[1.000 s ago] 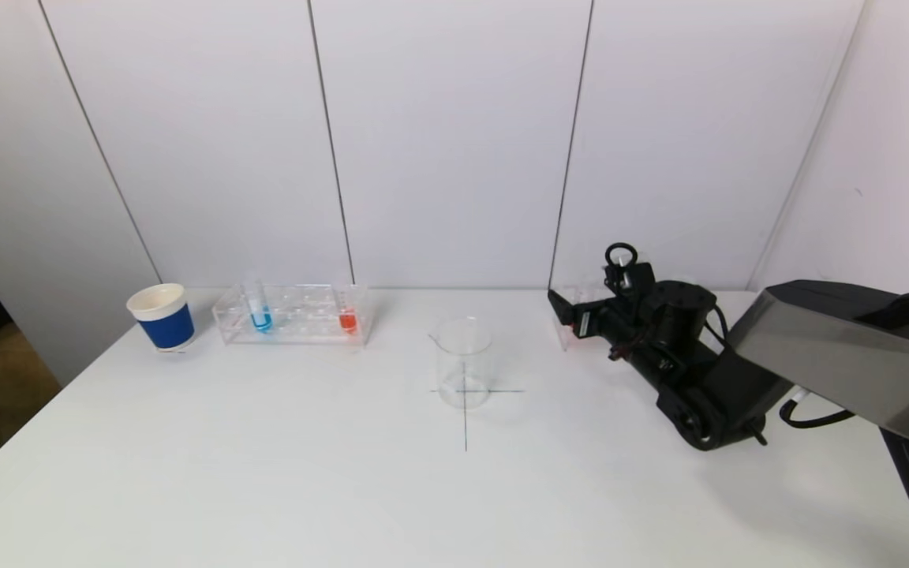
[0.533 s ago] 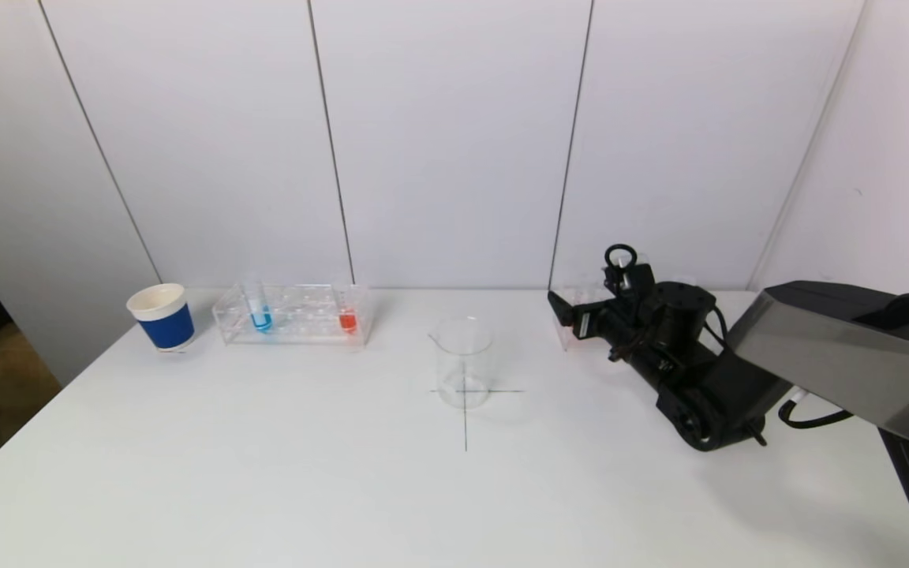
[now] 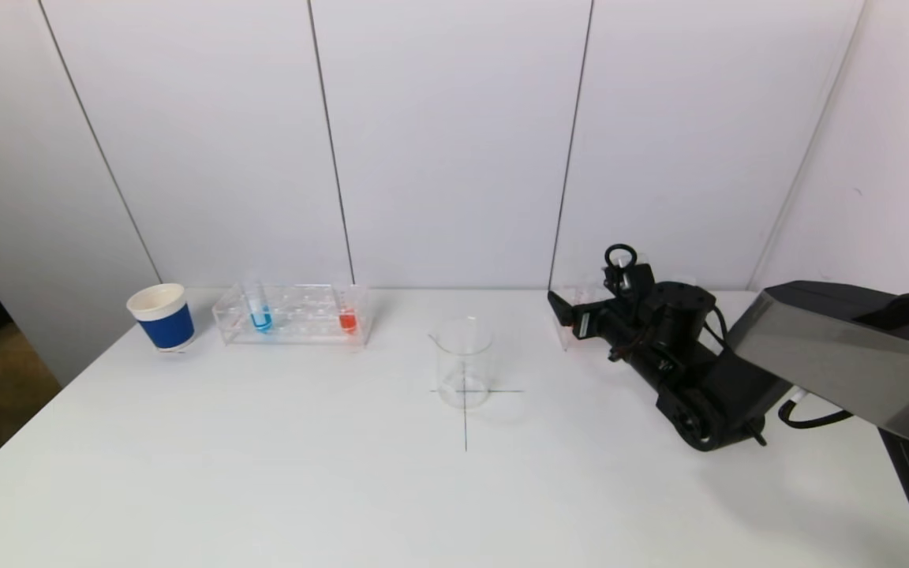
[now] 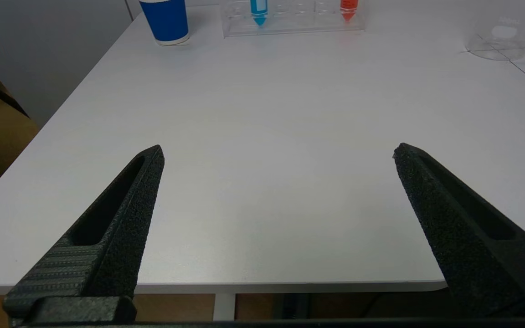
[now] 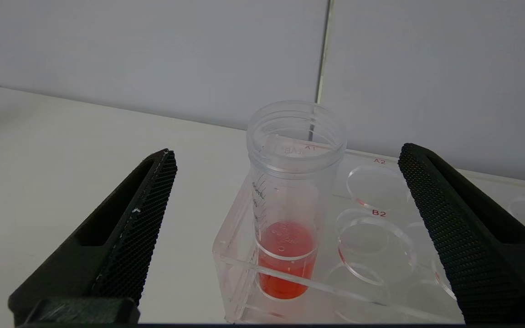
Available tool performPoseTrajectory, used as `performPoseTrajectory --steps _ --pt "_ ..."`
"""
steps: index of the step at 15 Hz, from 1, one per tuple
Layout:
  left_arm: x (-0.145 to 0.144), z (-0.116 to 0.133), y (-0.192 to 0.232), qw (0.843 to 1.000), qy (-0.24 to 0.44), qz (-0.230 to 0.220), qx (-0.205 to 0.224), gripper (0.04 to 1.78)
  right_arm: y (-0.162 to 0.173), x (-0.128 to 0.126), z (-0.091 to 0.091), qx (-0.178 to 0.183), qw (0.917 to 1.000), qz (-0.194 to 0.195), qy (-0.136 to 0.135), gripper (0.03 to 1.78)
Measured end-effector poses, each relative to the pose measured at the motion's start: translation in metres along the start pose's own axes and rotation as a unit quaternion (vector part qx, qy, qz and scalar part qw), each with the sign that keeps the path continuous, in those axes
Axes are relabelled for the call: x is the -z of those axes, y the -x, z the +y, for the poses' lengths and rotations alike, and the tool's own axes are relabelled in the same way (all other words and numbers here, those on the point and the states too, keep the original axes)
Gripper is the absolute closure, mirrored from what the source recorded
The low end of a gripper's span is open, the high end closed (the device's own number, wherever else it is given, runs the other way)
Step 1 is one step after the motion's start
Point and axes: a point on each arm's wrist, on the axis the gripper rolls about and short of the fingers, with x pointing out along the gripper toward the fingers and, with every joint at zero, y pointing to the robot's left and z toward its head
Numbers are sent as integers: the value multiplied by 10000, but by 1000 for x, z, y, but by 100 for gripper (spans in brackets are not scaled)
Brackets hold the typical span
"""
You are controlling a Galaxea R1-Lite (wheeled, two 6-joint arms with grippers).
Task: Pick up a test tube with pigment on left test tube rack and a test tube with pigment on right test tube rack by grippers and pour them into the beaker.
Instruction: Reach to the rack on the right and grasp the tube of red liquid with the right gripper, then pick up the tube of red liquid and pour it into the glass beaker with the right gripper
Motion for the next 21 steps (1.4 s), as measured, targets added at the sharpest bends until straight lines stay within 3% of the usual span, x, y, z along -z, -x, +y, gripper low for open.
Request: performPoseTrajectory --steps 3,5,7,10,12,21 --pt "0 0 0 10000 2 0 5 6 0 0 0 4 10000 -1 -2 10" --pt "0 0 0 10000 0 0 3 6 0 0 0 4 10000 -3 -7 25" --pt "0 0 0 10000 2 0 3 6 0 0 0 2 10000 -5 -10 52" --pt "0 0 0 10000 0 -2 2 6 0 0 0 4 10000 -9 -10 109" --pt "0 0 0 10000 2 0 3 6 0 0 0 4 10000 -14 -10 131" --pt "0 0 0 10000 2 2 2 6 0 -2 0 9 10000 -33 -8 133"
